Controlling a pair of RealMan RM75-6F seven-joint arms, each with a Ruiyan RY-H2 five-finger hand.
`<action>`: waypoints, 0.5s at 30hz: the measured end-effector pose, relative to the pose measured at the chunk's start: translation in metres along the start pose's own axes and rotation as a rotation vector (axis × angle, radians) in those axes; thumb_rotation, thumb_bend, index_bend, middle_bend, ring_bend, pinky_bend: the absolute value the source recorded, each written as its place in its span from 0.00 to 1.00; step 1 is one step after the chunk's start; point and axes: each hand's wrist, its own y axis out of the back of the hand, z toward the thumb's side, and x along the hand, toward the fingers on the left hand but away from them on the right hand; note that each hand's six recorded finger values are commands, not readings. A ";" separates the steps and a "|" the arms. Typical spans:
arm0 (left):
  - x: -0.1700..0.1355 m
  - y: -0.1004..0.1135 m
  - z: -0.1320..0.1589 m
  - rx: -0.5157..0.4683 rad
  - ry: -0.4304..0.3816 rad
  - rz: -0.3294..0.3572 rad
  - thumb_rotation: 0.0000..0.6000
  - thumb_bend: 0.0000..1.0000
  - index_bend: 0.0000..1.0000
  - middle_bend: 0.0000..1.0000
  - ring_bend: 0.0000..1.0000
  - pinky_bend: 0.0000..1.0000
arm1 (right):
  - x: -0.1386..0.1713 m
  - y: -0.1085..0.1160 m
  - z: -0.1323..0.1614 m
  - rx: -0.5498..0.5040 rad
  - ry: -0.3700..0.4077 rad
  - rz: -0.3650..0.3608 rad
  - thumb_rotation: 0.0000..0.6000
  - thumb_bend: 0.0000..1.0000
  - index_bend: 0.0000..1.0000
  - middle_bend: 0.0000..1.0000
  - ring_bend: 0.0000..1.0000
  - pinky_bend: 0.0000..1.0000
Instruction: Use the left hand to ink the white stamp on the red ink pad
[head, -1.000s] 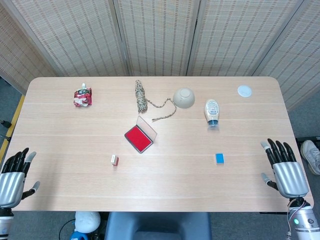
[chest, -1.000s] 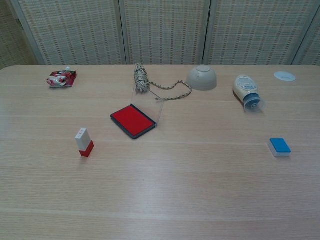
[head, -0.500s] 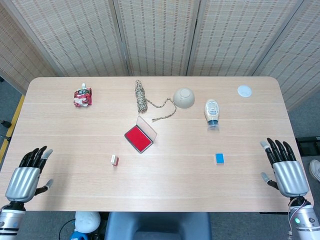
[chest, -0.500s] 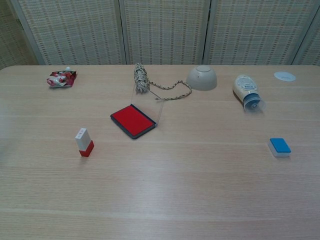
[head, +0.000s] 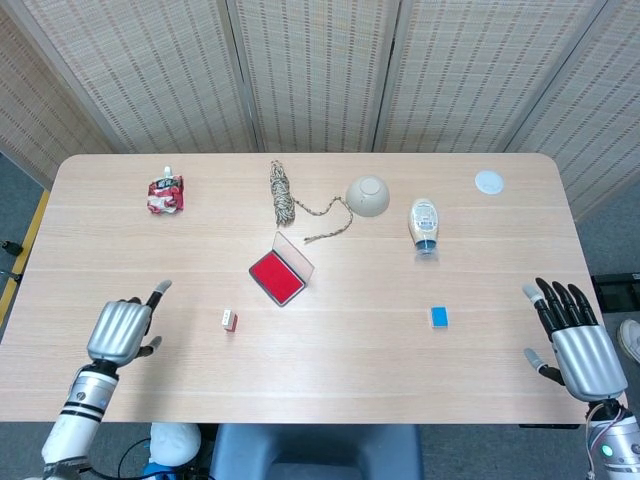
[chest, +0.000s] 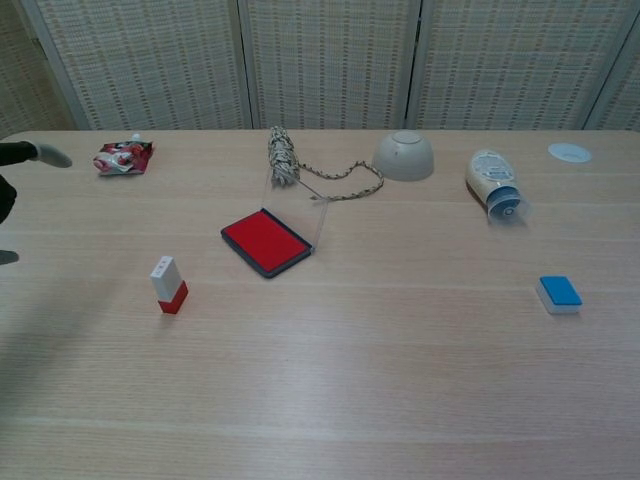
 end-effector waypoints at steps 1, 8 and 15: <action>0.006 0.002 0.007 -0.008 -0.007 0.008 1.00 0.29 0.21 0.79 0.59 0.69 | 0.000 0.001 0.000 -0.002 0.000 -0.003 1.00 0.23 0.00 0.00 0.00 0.00; 0.024 0.002 0.021 -0.034 -0.018 0.030 1.00 0.29 0.29 0.88 0.68 0.79 | 0.000 0.002 -0.002 -0.001 -0.003 -0.007 1.00 0.23 0.00 0.00 0.00 0.00; 0.028 -0.004 0.026 -0.059 0.000 -0.008 1.00 0.29 0.29 0.89 0.69 0.79 | 0.000 -0.001 0.001 0.007 0.003 0.000 1.00 0.23 0.00 0.00 0.00 0.00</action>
